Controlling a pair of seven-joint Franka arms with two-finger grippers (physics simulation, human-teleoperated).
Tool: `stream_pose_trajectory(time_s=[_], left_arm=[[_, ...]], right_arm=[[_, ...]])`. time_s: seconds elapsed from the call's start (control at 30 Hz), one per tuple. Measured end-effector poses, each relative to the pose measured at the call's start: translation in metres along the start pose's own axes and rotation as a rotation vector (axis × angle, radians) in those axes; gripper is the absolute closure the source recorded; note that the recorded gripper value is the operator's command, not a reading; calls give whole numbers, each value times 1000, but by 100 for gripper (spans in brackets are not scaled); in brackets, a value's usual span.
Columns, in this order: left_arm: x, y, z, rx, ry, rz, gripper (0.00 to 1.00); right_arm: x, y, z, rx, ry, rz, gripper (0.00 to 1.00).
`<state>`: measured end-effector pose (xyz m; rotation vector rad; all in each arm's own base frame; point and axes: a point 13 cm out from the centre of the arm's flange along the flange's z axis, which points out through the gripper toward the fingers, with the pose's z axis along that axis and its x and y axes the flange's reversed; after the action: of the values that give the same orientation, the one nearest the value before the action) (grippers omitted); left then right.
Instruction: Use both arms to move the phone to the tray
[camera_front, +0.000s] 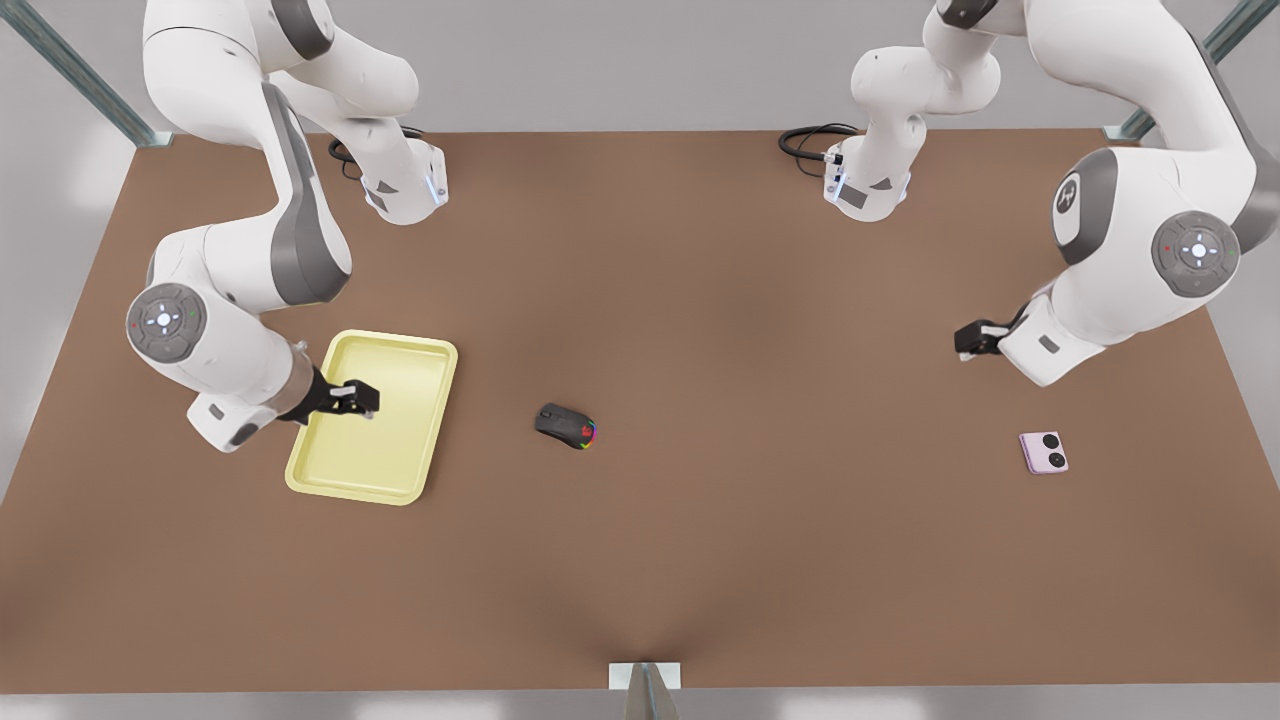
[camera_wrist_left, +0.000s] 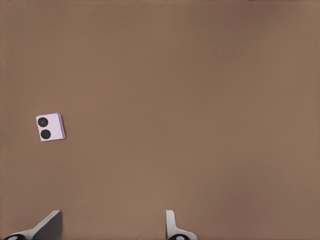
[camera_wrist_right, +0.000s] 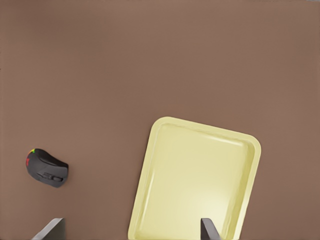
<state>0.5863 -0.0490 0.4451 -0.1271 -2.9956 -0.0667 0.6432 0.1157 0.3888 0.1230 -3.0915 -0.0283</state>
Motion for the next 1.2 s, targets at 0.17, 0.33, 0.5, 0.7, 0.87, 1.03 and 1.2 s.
stream_pose_trajectory(time_s=[0.17, 0.33, 0.5, 0.7, 0.87, 1.03, 1.2], left_arm=[[-27, 24, 94, 6, 133, -42, 0], [-46, 168, 270, 89, 212, -226, 0], [-40, 263, 352, 100, 121, -300, 0], [-52, 291, 379, 74, 9, -235, 0], [-63, 292, 388, 51, -54, -171, 0], [-66, 283, 401, 44, -64, -115, 0], [-68, 281, 411, 41, -66, -82, 0]], right_arm=[[-7, 0, -3, -5, -30, 21, 0], [-10, 0, -4, -7, -43, 35, 0], [-11, 2, -5, -8, -49, 45, 0], [-12, 2, -5, -9, -51, 54, 0], [-13, 3, -3, -10, -49, 59, 0], [-13, 3, -2, -10, -49, 63, 0], [-13, 4, -2, -11, -48, 65, 0]])
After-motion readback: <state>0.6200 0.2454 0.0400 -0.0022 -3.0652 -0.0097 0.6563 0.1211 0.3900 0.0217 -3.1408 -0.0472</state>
